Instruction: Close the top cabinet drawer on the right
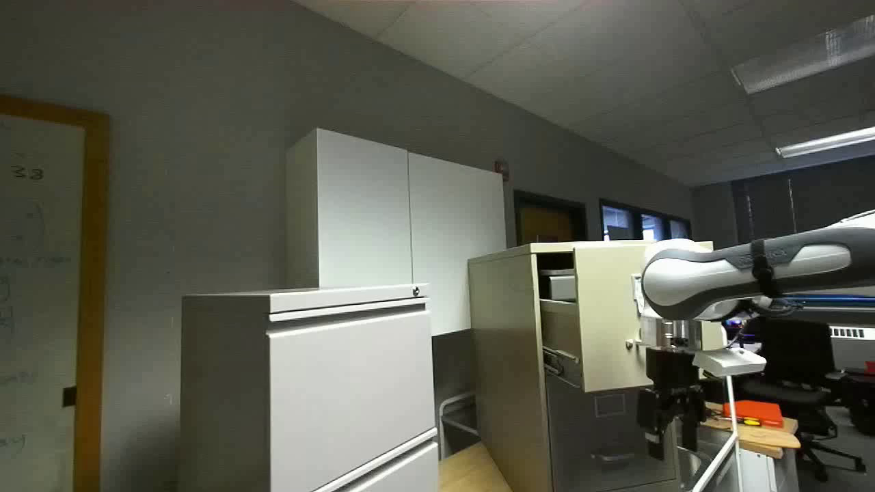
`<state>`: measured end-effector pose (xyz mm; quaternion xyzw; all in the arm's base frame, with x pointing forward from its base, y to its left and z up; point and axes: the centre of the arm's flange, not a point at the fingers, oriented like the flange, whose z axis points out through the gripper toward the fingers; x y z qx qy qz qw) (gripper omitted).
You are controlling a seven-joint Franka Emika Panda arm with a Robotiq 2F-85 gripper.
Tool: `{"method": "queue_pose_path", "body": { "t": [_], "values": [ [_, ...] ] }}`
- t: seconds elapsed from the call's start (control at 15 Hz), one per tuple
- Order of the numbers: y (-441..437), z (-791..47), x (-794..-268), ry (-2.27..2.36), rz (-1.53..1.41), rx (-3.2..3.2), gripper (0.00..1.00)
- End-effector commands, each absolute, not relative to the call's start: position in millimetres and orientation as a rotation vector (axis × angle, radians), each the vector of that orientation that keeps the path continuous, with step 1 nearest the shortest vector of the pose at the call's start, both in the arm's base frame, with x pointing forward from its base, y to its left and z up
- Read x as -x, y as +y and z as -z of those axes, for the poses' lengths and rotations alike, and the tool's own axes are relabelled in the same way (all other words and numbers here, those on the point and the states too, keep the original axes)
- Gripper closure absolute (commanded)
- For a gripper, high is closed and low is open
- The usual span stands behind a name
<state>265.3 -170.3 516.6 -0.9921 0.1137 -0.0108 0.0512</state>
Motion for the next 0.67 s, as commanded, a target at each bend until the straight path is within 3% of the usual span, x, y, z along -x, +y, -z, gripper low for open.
{"method": "queue_pose_path", "body": {
  "t": [0.0, 0.6],
  "values": [
    [-170.4, -517.2, -265.4, 0.346, 0.036, 3.02, 0.0],
    [-170.1, -517.6, -266.5, 0.374, 0.032, 3.034, 0.0]
  ]
}}
